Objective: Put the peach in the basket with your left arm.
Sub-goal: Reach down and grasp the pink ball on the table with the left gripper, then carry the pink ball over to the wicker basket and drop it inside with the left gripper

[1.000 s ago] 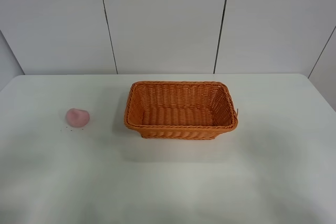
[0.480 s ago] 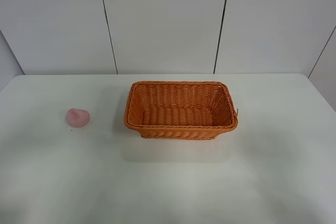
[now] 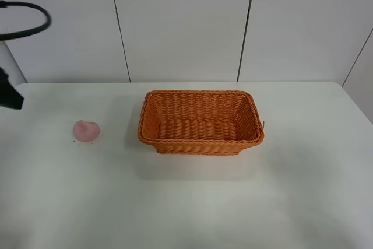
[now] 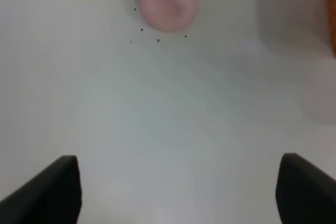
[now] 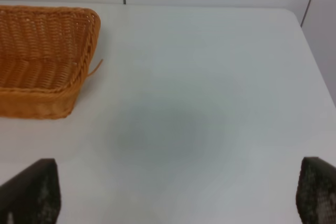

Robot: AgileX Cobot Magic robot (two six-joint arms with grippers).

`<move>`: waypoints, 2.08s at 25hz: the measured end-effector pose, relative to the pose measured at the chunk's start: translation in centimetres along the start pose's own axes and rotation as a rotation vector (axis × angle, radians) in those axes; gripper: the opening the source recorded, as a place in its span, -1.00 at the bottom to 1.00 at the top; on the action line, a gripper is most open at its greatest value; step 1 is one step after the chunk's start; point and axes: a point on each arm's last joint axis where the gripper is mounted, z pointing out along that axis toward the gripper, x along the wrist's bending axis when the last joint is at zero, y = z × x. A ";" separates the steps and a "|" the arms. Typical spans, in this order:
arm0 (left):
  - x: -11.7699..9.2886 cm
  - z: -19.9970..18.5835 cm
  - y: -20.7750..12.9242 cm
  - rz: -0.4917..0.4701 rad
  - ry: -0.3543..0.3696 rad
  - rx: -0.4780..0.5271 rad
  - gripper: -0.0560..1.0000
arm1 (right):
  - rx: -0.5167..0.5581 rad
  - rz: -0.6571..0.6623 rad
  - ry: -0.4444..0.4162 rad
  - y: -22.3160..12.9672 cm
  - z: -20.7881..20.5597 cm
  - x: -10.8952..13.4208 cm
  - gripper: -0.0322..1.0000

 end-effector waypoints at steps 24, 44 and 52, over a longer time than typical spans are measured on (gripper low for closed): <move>0.3 26.5 10.1 0.022 -0.014 0.394 0.58 | 0.000 0.000 0.000 0.0 0.0 0.0 0.41; 0.9 28.7 9.2 0.031 0.025 0.436 0.30 | 0.000 0.000 0.000 0.0 0.0 0.0 0.41; 0.8 25.4 10.6 0.014 0.049 0.415 -0.76 | 0.000 0.000 0.000 0.0 0.0 0.0 0.41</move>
